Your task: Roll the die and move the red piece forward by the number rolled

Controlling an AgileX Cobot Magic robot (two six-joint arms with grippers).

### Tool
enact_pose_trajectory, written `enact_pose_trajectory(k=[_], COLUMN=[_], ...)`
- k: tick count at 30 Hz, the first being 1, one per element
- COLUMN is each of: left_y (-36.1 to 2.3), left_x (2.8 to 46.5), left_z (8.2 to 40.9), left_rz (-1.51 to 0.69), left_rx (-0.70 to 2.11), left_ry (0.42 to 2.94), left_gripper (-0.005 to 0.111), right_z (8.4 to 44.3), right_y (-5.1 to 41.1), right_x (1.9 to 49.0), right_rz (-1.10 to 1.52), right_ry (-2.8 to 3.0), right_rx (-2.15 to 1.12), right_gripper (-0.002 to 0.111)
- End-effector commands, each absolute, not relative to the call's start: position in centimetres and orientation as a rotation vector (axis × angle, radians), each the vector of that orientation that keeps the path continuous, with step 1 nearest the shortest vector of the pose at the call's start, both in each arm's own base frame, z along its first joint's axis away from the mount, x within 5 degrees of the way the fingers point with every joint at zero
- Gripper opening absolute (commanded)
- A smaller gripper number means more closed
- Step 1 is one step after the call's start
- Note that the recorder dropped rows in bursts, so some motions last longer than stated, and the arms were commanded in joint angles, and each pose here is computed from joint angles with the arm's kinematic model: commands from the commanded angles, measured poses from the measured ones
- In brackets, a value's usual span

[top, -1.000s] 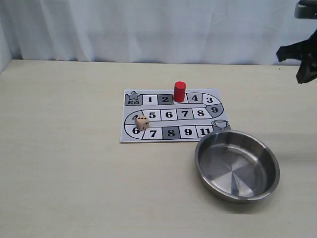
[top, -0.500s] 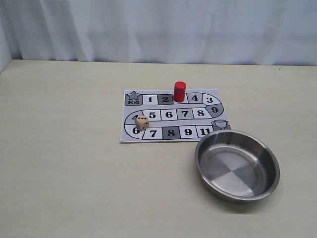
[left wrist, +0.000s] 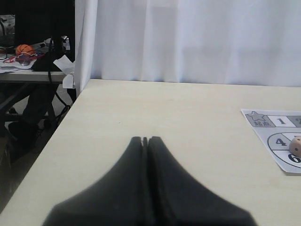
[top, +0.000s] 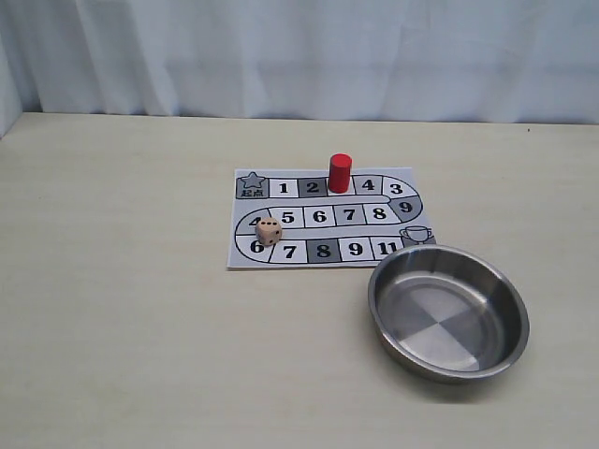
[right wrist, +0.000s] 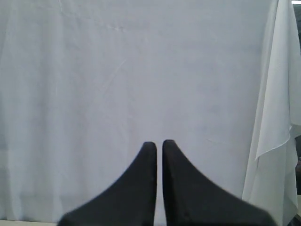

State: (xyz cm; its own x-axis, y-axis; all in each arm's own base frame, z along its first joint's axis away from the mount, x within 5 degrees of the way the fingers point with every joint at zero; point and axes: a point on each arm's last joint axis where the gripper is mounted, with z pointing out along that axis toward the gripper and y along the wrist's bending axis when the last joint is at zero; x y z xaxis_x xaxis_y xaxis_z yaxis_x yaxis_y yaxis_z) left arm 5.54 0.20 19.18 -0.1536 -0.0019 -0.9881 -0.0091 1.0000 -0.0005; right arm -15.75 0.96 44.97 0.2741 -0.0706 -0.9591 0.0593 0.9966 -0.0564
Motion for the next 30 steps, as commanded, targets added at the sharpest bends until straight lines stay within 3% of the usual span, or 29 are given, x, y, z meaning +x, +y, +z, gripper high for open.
enact_pose_trajectory(k=[1,9,17,24,30], left_y=[0.2,0.2,0.2,0.2,0.2], left_x=[5.6,5.6,5.6,5.6,5.6], left_z=[19.2,19.2,19.2,19.2,19.2], left_rz=[-0.002,-0.002,-0.002,-0.002,-0.002], left_rx=[-0.012,-0.012,-0.012,-0.012,-0.012], left_ry=[1.714,1.714,1.714,1.714,1.714], left_gripper=[0.000,0.000,0.000,0.000,0.000], right_z=[43.5,42.5,39.1,32.5,27.8], right_y=[1.1,0.9,0.4,0.0,-0.2], right_x=[-16.9,-14.9,-6.0,1.1,4.0], right_rz=[-0.092,-0.093,-0.096,-0.094,-0.079], right_ry=[1.313,1.394,1.397,1.393,1.302], right_rx=[-0.015,-0.014,-0.009,-0.005,0.012], right_gripper=[0.004,0.004,0.004,0.004,0.004])
